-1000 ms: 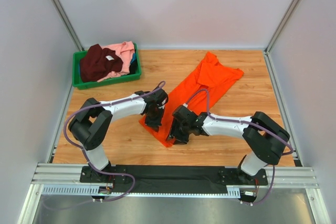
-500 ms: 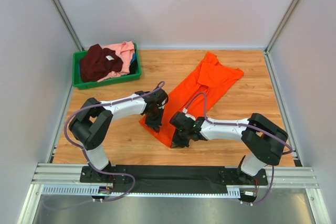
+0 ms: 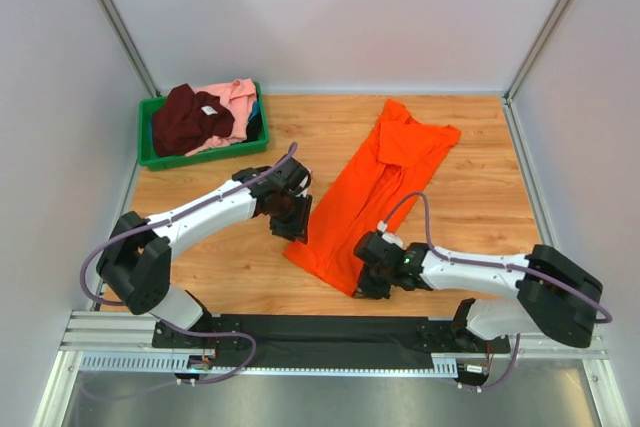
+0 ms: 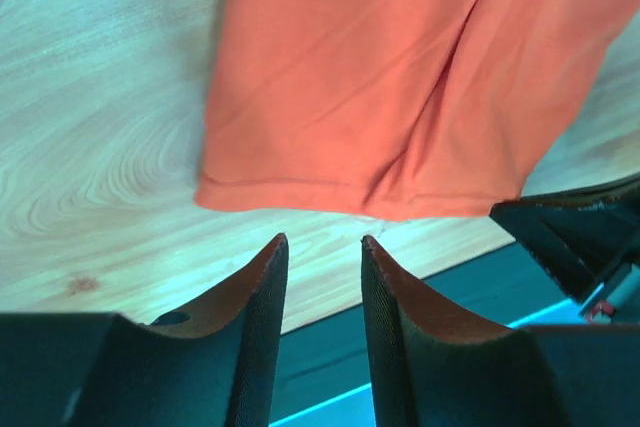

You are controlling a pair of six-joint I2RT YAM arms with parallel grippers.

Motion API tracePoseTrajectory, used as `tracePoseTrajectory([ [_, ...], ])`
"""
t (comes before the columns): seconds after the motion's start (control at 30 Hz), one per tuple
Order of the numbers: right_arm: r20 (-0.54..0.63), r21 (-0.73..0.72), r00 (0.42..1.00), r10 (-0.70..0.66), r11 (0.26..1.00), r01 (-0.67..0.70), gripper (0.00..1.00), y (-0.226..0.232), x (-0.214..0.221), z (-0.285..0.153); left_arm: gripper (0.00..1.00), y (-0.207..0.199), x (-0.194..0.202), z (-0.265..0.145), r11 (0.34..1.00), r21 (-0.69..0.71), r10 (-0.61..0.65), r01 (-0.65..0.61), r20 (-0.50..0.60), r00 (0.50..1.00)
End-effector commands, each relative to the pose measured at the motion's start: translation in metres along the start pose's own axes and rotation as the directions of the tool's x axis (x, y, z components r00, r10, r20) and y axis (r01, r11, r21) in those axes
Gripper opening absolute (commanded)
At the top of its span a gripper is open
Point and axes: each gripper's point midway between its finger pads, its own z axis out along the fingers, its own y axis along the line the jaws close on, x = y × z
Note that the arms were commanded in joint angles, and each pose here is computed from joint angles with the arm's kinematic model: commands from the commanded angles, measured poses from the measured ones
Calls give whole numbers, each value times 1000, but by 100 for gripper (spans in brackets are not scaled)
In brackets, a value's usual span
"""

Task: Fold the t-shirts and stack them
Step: Fold the tshirt

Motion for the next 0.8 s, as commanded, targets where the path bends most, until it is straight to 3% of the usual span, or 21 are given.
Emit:
tracePoseTrajectory([
  [0.0, -16, 156, 999, 31, 987, -28, 0, -63, 17, -7, 43, 3, 17, -3, 999, 24, 26, -25, -27, 999],
  [0.43, 16, 141, 997, 70, 987, -71, 0, -91, 28, -52, 47, -32, 47, 31, 948, 317, 53, -22, -90, 995],
  [0.77, 27, 146, 996, 81, 986, -84, 0, -95, 29, -57, 47, -25, 72, 54, 974, 226, 67, -27, -170, 983],
])
